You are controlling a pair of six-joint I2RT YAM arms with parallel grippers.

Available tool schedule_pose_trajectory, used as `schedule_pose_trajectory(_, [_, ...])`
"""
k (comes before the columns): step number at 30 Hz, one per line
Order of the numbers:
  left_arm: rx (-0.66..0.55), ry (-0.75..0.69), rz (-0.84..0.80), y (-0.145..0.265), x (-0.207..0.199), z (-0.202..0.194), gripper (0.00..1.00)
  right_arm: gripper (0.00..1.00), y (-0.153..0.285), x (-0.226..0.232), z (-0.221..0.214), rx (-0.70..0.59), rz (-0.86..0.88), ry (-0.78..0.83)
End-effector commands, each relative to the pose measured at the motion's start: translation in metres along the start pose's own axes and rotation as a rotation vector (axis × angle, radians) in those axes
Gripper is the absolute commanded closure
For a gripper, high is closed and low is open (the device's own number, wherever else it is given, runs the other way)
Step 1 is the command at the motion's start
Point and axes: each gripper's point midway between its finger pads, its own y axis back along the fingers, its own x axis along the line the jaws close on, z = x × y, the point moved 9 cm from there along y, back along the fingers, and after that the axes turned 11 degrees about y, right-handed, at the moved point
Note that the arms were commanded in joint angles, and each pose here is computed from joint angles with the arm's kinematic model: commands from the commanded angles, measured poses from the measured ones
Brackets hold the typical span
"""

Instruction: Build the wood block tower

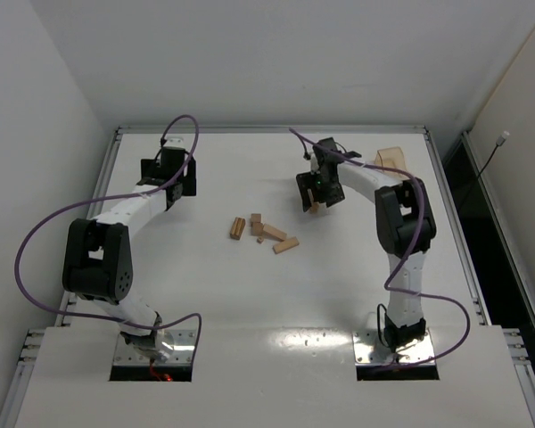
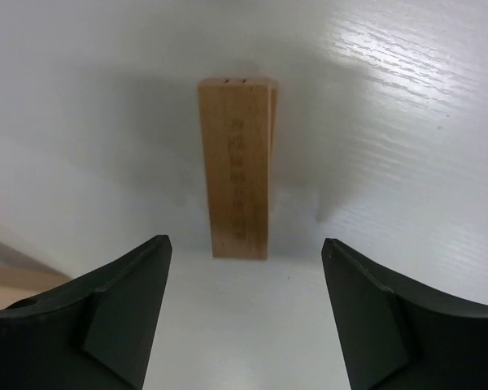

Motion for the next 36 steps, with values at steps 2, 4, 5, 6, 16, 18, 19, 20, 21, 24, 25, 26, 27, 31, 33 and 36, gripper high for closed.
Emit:
schedule_pose_trajectory(2, [-0.053, 0.017, -0.008, 0.004, -0.002, 0.015, 0.01, 0.26, 0.063, 0.006, 0.029, -0.259, 0.024, 0.094])
schedule_pose_trajectory(4, [-0.064, 0.023, -0.01, 0.007, -0.001, 0.018, 0.01, 0.26, 0.091, 0.01, 0.034, -0.336, 0.002, 0.141])
schedule_pose_trajectory(5, [-0.073, 0.028, -0.013, 0.01, -0.001, 0.02, 0.01, 0.26, 0.097, 0.01, 0.031, -0.359, -0.003, 0.153])
schedule_pose_trajectory(6, [-0.073, 0.028, -0.013, 0.01, -0.001, 0.02, 0.01, 0.26, 0.108, 0.01, 0.033, -0.408, -0.015, 0.176])
schedule_pose_trajectory(16, [-0.076, 0.031, -0.035, 0.018, 0.002, 0.017, 0.01, 0.41, 0.16, 0.052, -0.005, -0.603, 0.441, 0.75])
schedule_pose_trajectory(18, [-0.076, 0.031, -0.036, 0.019, 0.004, 0.016, 0.01, 0.43, 0.14, 0.058, -0.008, -0.552, 0.492, 0.775])
schedule_pose_trajectory(19, [-0.076, 0.031, -0.035, 0.019, 0.004, 0.016, 0.01, 0.42, 0.135, 0.067, -0.008, -0.541, 0.512, 0.801])
schedule_pose_trajectory(20, [-0.076, 0.031, -0.035, 0.019, 0.004, 0.016, 0.01, 0.4, 0.131, 0.07, -0.006, -0.542, 0.507, 0.812])
schedule_pose_trajectory(21, [-0.076, 0.031, -0.035, 0.019, 0.004, 0.016, 0.01, 0.38, 0.129, 0.074, -0.007, -0.543, 0.502, 0.823])
schedule_pose_trajectory(24, [-0.076, 0.031, -0.035, 0.019, 0.004, 0.016, 0.01, 0.33, 0.113, 0.085, -0.007, -0.532, 0.478, 0.868])
schedule_pose_trajectory(25, [-0.076, 0.031, -0.035, 0.019, 0.004, 0.016, 0.01, 0.32, 0.107, 0.088, -0.006, -0.525, 0.486, 0.873])
schedule_pose_trajectory(26, [-0.076, 0.031, -0.035, 0.019, 0.004, 0.016, 0.01, 0.32, 0.099, 0.087, -0.006, -0.509, 0.483, 0.869])
schedule_pose_trajectory(27, [-0.076, 0.022, -0.035, 0.019, 0.004, 0.016, 0.01, 0.32, 0.095, 0.091, -0.007, -0.498, 0.493, 0.874])
schedule_pose_trajectory(31, [-0.068, 0.023, -0.026, 0.016, 0.006, 0.015, 0.01, 0.32, 0.079, 0.101, -0.008, -0.485, 0.487, 0.907])
schedule_pose_trajectory(33, [-0.068, 0.023, -0.026, 0.016, 0.006, 0.015, 0.01, 0.32, 0.072, 0.103, -0.011, -0.465, 0.468, 0.913])
schedule_pose_trajectory(36, [-0.06, 0.019, -0.024, 0.014, 0.006, 0.012, 0.01, 0.32, 0.058, 0.107, -0.014, -0.444, 0.433, 0.927])
